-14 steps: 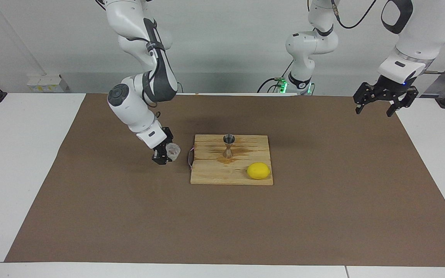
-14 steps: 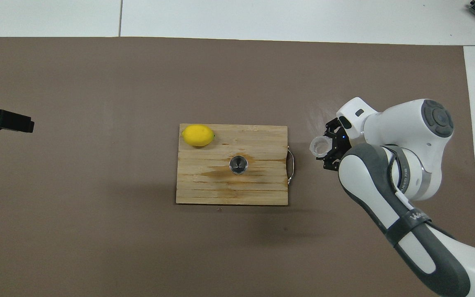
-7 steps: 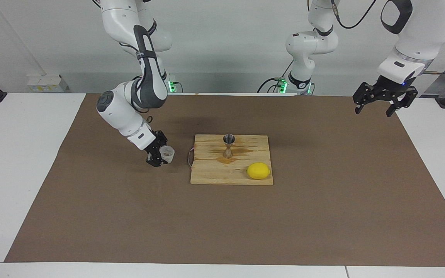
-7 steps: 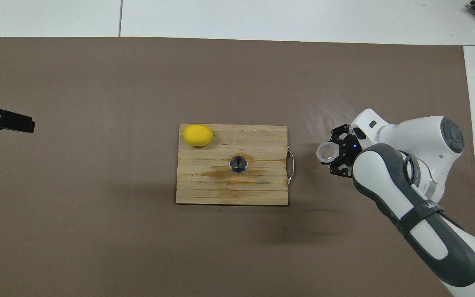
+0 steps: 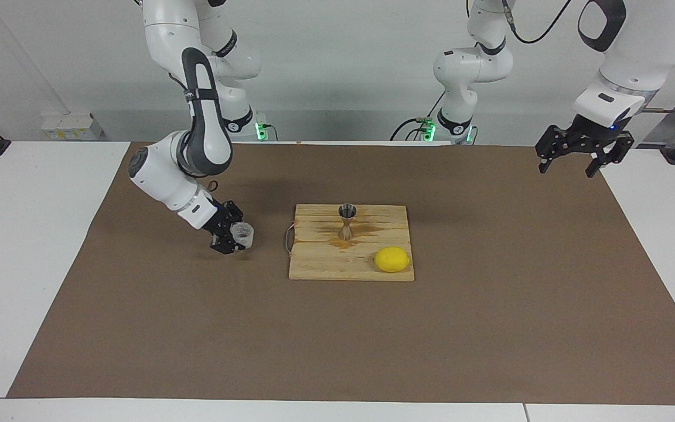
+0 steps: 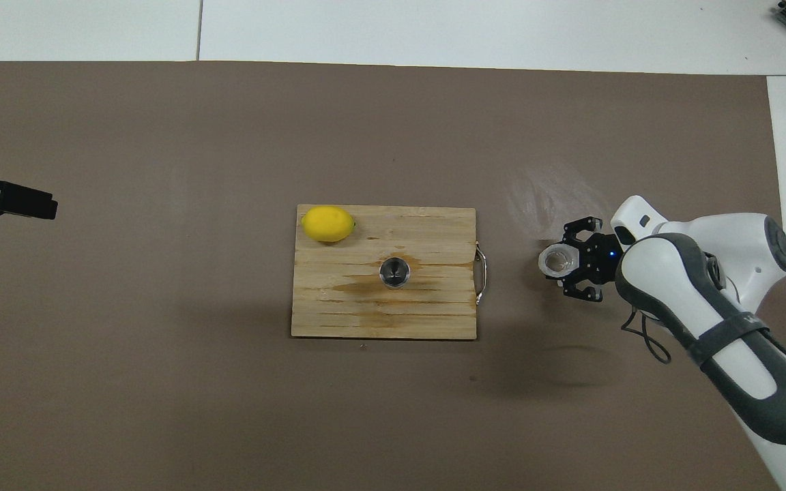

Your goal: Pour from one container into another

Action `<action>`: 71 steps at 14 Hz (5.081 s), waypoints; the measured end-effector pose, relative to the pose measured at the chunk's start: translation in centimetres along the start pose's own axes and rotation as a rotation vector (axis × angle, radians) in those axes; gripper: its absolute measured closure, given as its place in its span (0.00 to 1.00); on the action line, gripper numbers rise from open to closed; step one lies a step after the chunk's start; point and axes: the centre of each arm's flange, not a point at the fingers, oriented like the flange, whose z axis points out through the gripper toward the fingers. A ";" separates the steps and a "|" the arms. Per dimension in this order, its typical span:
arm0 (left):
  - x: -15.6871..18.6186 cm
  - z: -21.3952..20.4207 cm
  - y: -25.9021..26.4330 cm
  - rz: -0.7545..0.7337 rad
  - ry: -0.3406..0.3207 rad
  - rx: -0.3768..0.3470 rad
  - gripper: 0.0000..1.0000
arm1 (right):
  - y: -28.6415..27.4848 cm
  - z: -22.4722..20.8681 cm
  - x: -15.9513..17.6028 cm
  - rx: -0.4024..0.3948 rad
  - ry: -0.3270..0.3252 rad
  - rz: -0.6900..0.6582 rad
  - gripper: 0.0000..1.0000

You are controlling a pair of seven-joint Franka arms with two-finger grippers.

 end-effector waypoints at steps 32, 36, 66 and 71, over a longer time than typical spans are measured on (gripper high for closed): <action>0.0 -0.1 0.0 0.001 0.002 0.000 0.00 | 0.3 -5.0 -1.0 -0.095 0.010 -0.033 0.00; 0.0 -0.2 0.1 0.003 0.004 0.001 0.00 | 0.6 -8.1 0.2 -0.134 -0.021 0.026 0.00; 0.0 -0.2 0.0 0.002 0.001 0.000 0.00 | 3.7 -25.8 19.8 -0.397 -0.284 1.516 0.00; 0.0 -0.2 0.0 0.002 0.001 0.000 0.00 | 2.3 -25.6 19.4 -0.404 -0.389 1.622 0.00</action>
